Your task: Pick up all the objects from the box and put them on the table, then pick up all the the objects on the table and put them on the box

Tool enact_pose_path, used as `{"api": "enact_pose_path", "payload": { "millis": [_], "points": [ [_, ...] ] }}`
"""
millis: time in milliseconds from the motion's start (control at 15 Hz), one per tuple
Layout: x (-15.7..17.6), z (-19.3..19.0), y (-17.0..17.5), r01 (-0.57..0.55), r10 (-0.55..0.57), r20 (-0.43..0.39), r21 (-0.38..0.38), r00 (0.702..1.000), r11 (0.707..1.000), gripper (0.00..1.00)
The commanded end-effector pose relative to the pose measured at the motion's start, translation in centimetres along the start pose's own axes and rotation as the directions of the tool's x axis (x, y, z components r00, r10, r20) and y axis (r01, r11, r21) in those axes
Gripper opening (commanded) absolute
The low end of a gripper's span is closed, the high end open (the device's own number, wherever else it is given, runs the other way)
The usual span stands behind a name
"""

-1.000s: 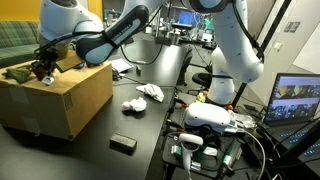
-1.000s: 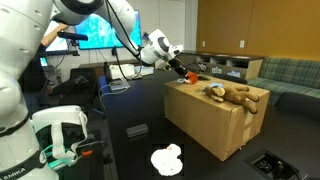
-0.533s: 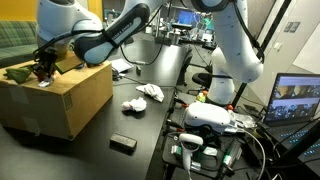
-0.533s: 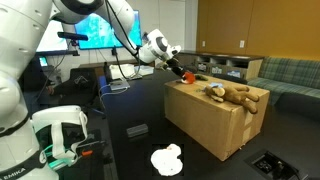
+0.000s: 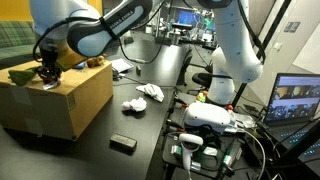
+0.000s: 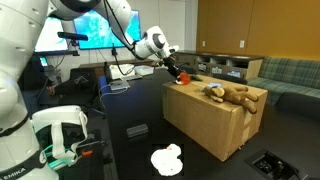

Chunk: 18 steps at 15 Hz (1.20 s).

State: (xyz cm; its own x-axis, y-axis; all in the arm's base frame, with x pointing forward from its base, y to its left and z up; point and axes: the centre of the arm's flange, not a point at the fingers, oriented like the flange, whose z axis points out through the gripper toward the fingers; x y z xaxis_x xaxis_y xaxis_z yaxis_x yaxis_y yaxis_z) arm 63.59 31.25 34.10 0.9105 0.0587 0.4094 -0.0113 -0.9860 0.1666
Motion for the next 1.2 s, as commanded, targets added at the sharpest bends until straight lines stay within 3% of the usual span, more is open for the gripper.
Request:
{"api": "enact_pose_path", "payload": {
  "millis": [0, 267, 600, 800, 1133],
  "points": [
    [-1.5, -5.5, 5.8, 0.006, -0.006, 0.084, -0.009, 0.996, 1.000, 0.02],
    [-3.0, -10.0, 10.3, -0.032, 0.040, 0.124, -0.064, 0.991, 0.997, 0.02],
    [-5.1, -13.0, 15.0, -0.012, 0.023, 0.291, -0.039, 0.956, 0.999, 0.02],
    [-7.8, -11.3, 15.8, 0.007, -0.011, 0.395, 0.012, 0.919, 1.000, 0.02],
    [-13.8, -4.5, 14.2, 0.066, -0.109, 0.521, 0.102, 0.846, 0.993, 0.02]
  ]
}}
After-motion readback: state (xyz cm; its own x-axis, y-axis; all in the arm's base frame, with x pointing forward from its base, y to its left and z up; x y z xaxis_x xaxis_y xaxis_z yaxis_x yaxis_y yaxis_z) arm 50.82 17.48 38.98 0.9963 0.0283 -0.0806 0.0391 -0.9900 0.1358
